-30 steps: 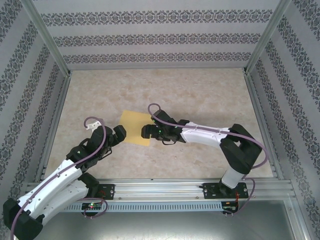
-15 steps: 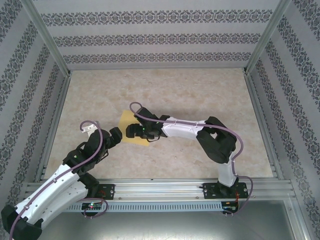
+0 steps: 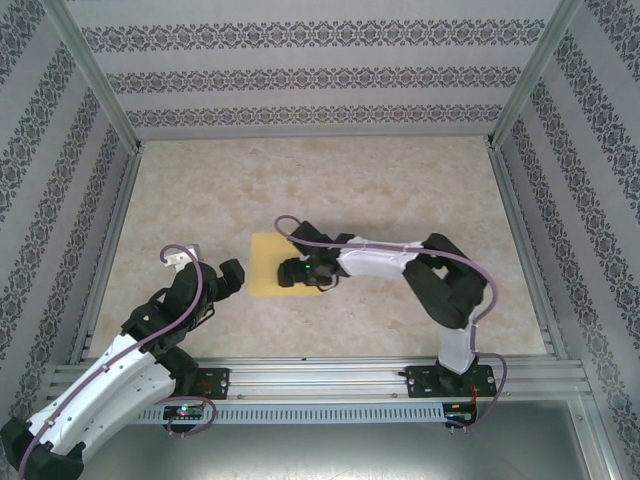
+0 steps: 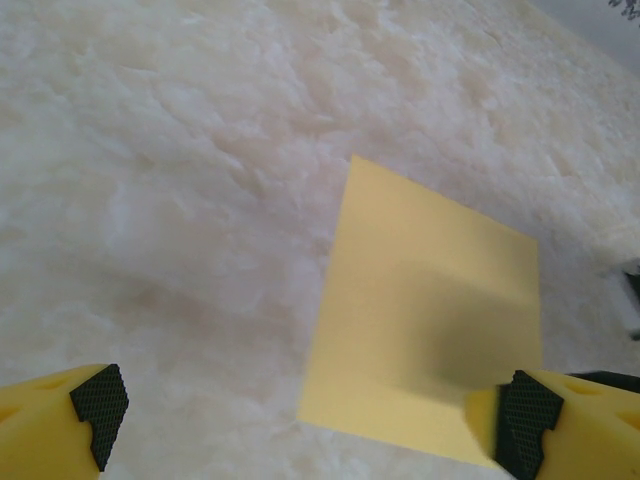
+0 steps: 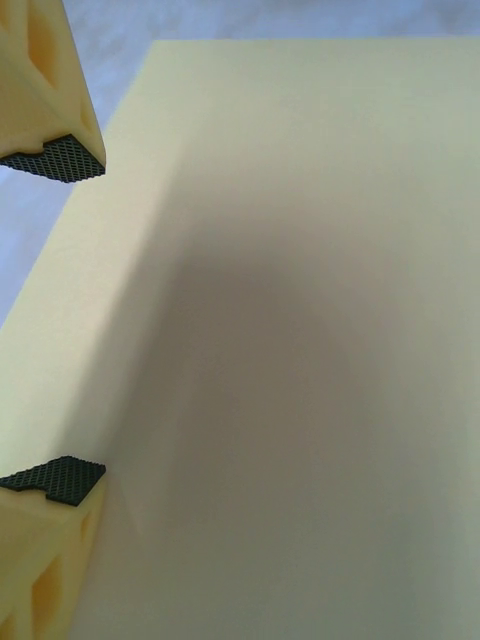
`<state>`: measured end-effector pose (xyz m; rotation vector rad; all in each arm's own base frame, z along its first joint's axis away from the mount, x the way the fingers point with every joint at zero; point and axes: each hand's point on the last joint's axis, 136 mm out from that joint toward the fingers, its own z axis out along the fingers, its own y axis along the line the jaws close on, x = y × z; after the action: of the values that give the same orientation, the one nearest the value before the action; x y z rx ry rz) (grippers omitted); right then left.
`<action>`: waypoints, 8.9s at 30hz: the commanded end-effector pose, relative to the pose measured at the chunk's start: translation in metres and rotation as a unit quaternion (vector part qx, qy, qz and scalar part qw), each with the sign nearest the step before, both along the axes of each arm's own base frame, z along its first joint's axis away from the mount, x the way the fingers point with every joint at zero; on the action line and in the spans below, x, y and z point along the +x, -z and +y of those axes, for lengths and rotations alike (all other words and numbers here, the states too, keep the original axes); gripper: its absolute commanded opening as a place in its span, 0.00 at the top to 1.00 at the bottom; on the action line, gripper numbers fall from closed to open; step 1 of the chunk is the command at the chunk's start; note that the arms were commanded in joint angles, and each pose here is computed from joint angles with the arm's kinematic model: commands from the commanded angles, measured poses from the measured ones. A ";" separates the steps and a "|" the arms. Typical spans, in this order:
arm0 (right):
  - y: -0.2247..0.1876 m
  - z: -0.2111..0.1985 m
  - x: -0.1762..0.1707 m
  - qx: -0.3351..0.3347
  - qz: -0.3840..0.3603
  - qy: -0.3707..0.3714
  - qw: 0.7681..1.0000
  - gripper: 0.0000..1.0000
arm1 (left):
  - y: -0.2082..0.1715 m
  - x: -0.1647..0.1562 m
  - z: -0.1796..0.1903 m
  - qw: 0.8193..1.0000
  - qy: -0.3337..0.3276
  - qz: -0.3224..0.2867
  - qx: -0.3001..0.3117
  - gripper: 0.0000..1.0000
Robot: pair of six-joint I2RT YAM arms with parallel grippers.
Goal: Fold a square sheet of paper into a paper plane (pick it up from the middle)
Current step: Move the paper to the center of the table, then fold the square sheet of paper in half at the center of the table.
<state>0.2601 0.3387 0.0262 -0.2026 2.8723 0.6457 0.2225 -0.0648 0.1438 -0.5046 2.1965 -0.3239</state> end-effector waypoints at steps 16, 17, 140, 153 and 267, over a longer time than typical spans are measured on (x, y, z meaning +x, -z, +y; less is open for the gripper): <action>-0.026 -0.031 0.042 0.028 -0.018 0.022 0.999 0.24 | 0.011 -0.004 -0.026 0.996 0.073 0.037 -0.022 0.00; -0.021 -0.029 0.045 0.034 -0.009 0.023 0.999 0.24 | 0.012 -0.006 -0.026 0.996 0.073 0.040 -0.022 0.00; -0.031 -0.094 0.033 -0.222 0.033 0.078 0.971 0.02 | 0.030 0.107 -0.064 0.985 0.055 0.145 -0.074 0.00; 0.022 -0.079 0.044 -0.210 0.082 0.037 0.974 0.02 | 0.027 0.096 -0.050 0.986 0.041 0.150 -0.067 0.00; -0.029 -0.069 0.052 0.100 0.089 0.119 0.984 0.35 | 0.011 0.089 -0.069 0.980 0.092 0.136 -0.112 0.00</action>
<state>0.3099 0.2831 0.0407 0.2905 2.9110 1.0246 0.3059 -0.1336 0.1249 -0.5089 2.5322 -0.6053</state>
